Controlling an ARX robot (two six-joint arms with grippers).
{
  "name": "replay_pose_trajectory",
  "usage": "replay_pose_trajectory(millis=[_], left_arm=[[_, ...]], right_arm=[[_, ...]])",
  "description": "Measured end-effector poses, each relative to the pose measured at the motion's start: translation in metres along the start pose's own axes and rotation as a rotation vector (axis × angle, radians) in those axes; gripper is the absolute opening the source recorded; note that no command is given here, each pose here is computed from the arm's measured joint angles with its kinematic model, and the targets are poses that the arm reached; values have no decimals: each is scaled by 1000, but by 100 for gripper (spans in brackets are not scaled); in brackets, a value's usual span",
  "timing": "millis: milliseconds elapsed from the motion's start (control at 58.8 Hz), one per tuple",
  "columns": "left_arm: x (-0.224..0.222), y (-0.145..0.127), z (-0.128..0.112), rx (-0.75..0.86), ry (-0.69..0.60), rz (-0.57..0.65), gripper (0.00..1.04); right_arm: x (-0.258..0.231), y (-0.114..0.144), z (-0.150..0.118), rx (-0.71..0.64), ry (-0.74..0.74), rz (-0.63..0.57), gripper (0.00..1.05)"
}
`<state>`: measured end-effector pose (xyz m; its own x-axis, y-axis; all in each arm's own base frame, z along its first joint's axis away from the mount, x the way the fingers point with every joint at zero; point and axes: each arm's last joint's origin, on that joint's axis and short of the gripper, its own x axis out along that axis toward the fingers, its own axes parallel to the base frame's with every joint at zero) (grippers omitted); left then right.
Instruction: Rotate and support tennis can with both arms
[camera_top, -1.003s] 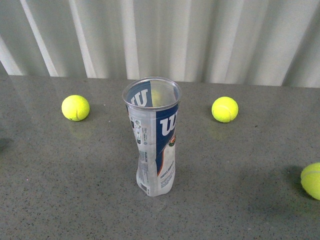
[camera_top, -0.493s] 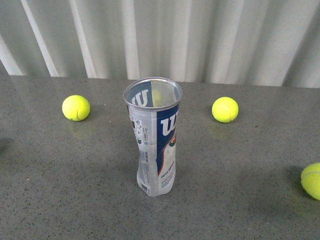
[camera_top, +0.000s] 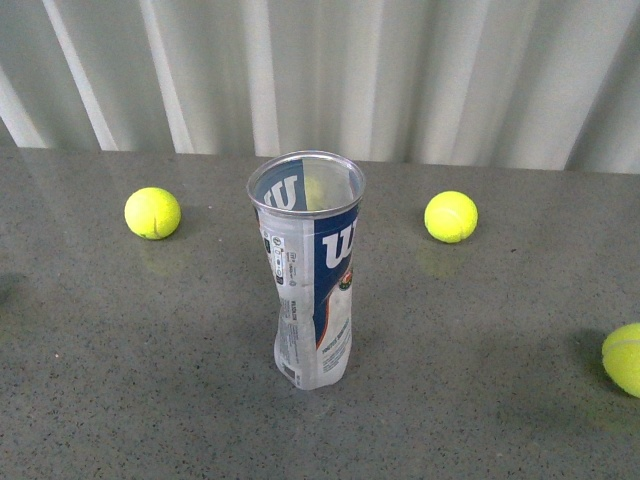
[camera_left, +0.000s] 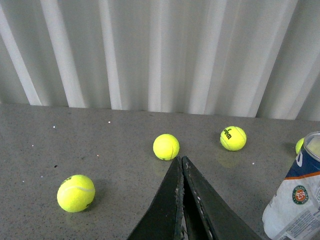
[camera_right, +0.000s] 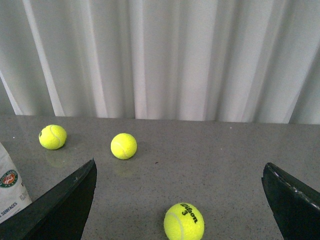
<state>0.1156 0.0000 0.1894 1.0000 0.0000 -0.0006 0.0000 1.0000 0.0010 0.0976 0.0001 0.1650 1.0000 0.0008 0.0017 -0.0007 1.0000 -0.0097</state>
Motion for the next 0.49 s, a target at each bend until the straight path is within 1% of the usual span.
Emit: replay_pose_trajectory(millis=[442, 493], left_arm=[[-7, 0, -13, -3, -3, 0, 4], [-12, 0, -16, -3, 17, 1, 4]], right_arm=[[0, 0, 0, 0, 0, 0, 98], [0, 0, 0, 0, 0, 0, 98]])
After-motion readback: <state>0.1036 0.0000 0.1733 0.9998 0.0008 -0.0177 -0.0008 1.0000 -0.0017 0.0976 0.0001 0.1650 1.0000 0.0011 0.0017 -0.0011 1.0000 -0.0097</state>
